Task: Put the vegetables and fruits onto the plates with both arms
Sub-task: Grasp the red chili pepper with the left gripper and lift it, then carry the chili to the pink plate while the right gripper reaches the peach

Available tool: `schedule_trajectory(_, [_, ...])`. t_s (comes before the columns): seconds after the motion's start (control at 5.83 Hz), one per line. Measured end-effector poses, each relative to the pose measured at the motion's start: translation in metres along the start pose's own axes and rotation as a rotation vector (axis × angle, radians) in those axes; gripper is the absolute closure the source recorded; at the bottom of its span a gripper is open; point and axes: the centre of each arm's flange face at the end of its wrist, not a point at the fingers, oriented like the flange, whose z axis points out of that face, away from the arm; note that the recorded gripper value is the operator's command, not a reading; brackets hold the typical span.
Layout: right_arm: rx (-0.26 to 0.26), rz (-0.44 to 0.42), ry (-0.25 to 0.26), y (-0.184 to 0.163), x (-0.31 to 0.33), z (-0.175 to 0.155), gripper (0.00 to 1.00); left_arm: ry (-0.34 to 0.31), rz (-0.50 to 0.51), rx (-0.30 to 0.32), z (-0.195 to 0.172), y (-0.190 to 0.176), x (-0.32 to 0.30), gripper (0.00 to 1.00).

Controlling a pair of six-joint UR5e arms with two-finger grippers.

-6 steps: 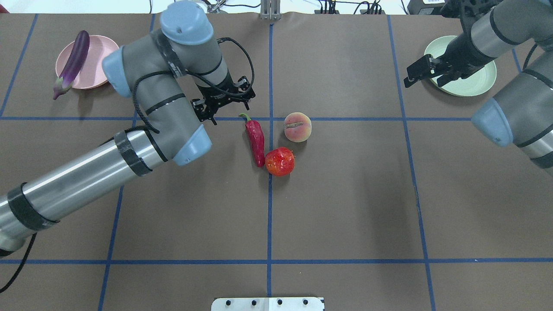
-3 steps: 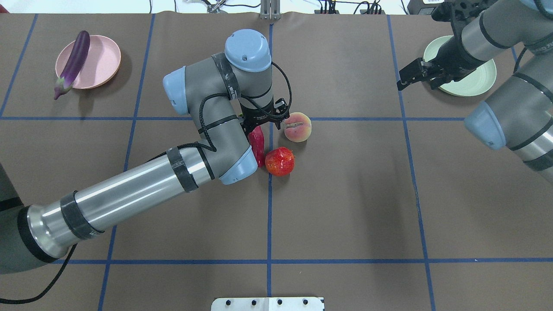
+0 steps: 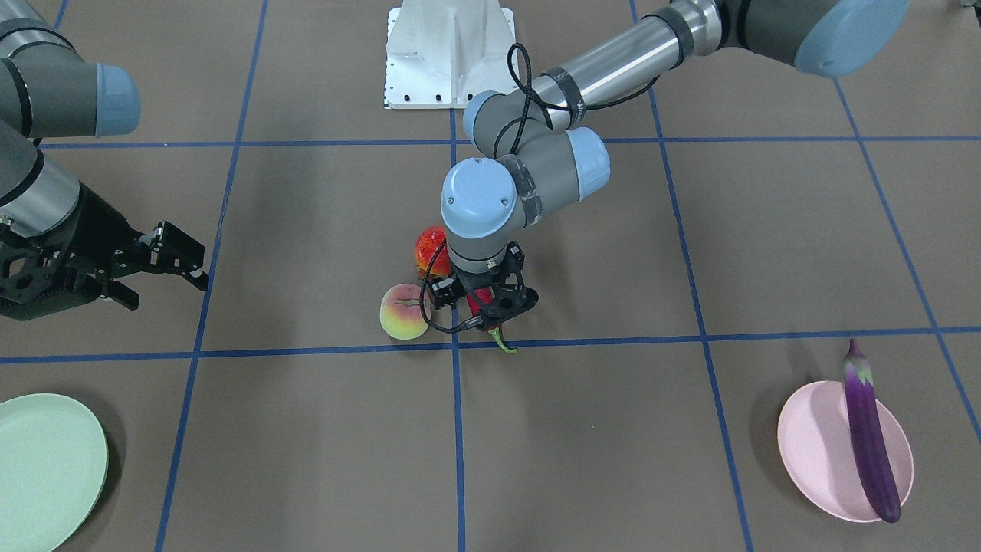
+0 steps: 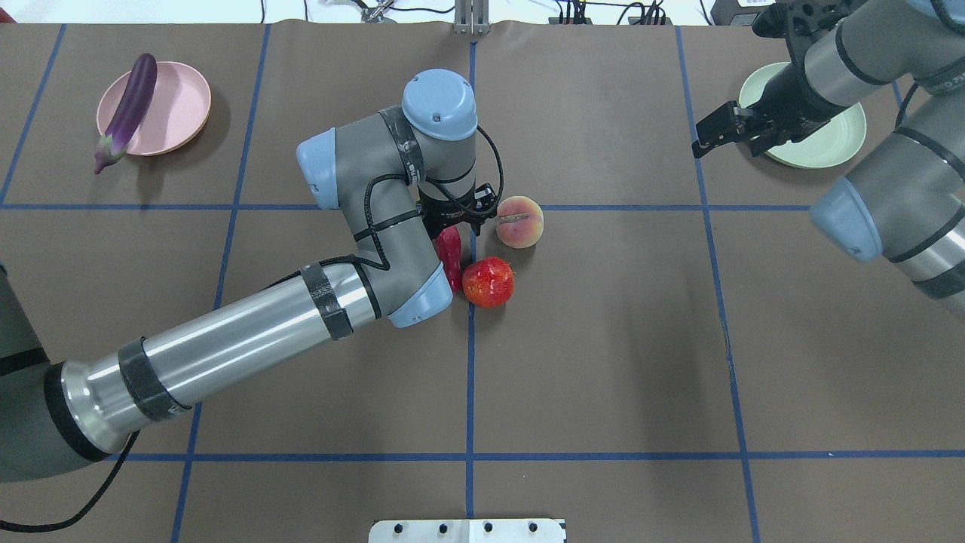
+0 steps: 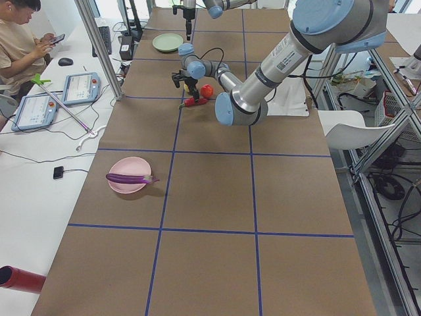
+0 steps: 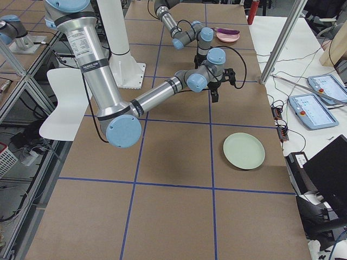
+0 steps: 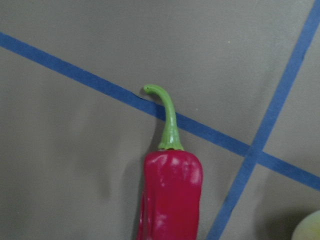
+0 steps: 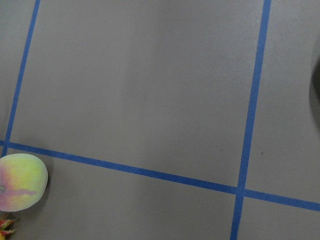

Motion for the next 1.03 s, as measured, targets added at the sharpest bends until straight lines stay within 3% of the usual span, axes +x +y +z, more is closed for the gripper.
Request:
schedule_trajectory(0.17, [0.0, 0.0, -0.001, 0.0, 0.0, 0.0, 0.0, -0.005, 0.001, -0.004, 0.004, 0.005, 0.001, 0.95])
schedule_trajectory(0.51, [-0.001, 0.0, -0.002, 0.002, 0.0, -0.001, 0.0, 0.006, 0.001, -0.002, -0.002, 0.004, 0.003, 1.0])
schedule_trajectory(0.69, [-0.001, -0.001, -0.003, 0.002, 0.0, -0.001, 0.0, 0.039, -0.006, 0.016, -0.029, -0.014, 0.002, 1.0])
schedule_trajectory(1.03, [0.001, 0.04, 0.009, 0.003, -0.018, 0.012, 0.0, 0.087, 0.035, 0.059, -0.079, -0.094, -0.051, 1.0])
